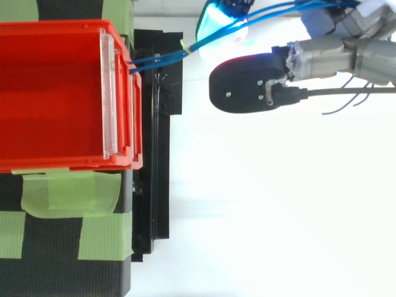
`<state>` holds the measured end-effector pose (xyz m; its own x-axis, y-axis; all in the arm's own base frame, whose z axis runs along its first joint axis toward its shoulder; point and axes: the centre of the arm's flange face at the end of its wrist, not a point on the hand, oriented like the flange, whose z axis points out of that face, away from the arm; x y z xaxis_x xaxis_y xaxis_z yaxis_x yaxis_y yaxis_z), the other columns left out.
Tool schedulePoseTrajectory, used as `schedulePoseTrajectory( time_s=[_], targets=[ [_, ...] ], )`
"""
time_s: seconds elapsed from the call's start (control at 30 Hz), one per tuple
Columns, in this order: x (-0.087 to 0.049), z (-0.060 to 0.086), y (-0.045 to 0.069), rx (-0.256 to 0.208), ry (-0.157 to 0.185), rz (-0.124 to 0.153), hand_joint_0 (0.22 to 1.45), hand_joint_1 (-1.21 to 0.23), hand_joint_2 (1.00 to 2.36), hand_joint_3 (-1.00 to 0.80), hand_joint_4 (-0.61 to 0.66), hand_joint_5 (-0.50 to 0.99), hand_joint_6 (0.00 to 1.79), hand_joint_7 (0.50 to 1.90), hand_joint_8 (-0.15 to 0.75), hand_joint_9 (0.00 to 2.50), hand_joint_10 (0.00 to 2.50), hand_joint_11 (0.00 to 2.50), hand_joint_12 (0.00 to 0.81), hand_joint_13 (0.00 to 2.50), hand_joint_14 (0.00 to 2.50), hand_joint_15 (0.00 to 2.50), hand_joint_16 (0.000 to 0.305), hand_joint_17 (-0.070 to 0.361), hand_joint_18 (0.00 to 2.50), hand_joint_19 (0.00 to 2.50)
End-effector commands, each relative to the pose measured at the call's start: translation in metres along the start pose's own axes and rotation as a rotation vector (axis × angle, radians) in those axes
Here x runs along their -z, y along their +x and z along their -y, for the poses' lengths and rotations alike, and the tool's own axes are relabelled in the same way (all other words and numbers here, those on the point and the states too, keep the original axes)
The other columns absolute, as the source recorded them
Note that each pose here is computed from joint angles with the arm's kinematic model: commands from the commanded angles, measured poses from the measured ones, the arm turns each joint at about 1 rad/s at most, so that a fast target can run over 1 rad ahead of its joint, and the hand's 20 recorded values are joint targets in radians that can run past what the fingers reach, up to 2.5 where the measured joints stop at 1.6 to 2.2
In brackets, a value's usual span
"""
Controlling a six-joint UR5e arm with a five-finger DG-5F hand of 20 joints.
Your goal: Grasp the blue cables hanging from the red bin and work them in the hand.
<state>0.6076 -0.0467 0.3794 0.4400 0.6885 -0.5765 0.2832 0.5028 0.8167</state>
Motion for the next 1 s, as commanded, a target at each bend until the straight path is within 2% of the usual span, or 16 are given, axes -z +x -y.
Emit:
schedulePoseTrajectory(
  time_s=[0.0, 0.1, 0.23, 0.3, 0.4, 0.5, 0.67, 0.83, 0.97],
  targets=[
    [0.001, -0.002, -0.004, -0.002, -0.003, 0.005, 0.90, -0.62, 1.01, -0.78, 0.40, 0.52, 0.02, 1.23, 0.455, 1.81, 2.50, 2.50, 0.533, 1.89, 2.50, 1.40, 0.203, 0.153, 2.50, 0.76],
    [0.003, -0.008, -0.011, 0.009, -0.009, 0.010, 0.91, -0.63, 1.01, -0.78, 0.39, 0.54, 0.02, 1.24, 0.455, 1.81, 2.50, 2.50, 0.533, 1.89, 2.50, 1.40, 0.203, 0.153, 2.50, 0.76],
    [0.002, -0.009, -0.011, 0.026, -0.013, 0.014, 0.91, -0.65, 1.01, -0.76, 0.37, 0.57, 0.02, 1.27, 0.455, 1.81, 2.50, 2.50, 0.533, 1.89, 2.50, 1.40, 0.203, 0.153, 2.50, 0.76],
    [0.001, -0.008, -0.012, 0.040, -0.014, 0.018, 0.91, -0.66, 1.01, -0.76, 0.34, 0.62, 0.01, 1.37, 0.455, 1.81, 2.50, 2.50, 0.533, 1.89, 2.50, 1.40, 0.203, 0.153, 2.50, 0.76],
    [0.000, -0.010, -0.013, 0.036, -0.023, 0.028, 0.91, -0.67, 1.01, -0.77, 0.28, 0.65, 0.00, 1.50, 0.455, 1.81, 2.50, 2.50, 0.533, 1.89, 2.50, 1.40, 0.203, 0.153, 2.50, 0.76],
    [-0.003, -0.011, -0.014, 0.026, -0.033, 0.040, 0.91, -0.69, 1.01, -0.73, 0.27, 0.66, 0.01, 1.54, 0.455, 1.81, 2.50, 2.50, 0.533, 1.89, 2.50, 1.40, 0.203, 0.153, 2.50, 0.76],
    [-0.004, -0.012, -0.013, 0.026, -0.043, 0.043, 0.89, -0.71, 1.03, -0.46, 0.29, 0.67, 0.00, 1.52, 0.455, 1.81, 2.50, 2.50, 0.533, 1.89, 2.50, 1.40, 0.203, 0.153, 2.50, 0.76],
    [-0.006, -0.015, -0.013, 0.020, -0.064, 0.047, 0.89, -0.70, 1.04, -0.17, 0.35, 0.60, 0.01, 1.37, 0.455, 1.81, 2.50, 2.50, 0.533, 1.89, 2.50, 1.40, 0.203, 0.153, 2.50, 0.76],
    [-0.007, -0.015, -0.013, 0.031, -0.072, 0.038, 0.89, -0.68, 1.04, -0.05, 0.38, 0.54, 0.02, 1.28, 0.455, 1.81, 2.50, 2.50, 0.533, 1.89, 2.50, 1.40, 0.203, 0.153, 2.50, 0.76]
  ],
)
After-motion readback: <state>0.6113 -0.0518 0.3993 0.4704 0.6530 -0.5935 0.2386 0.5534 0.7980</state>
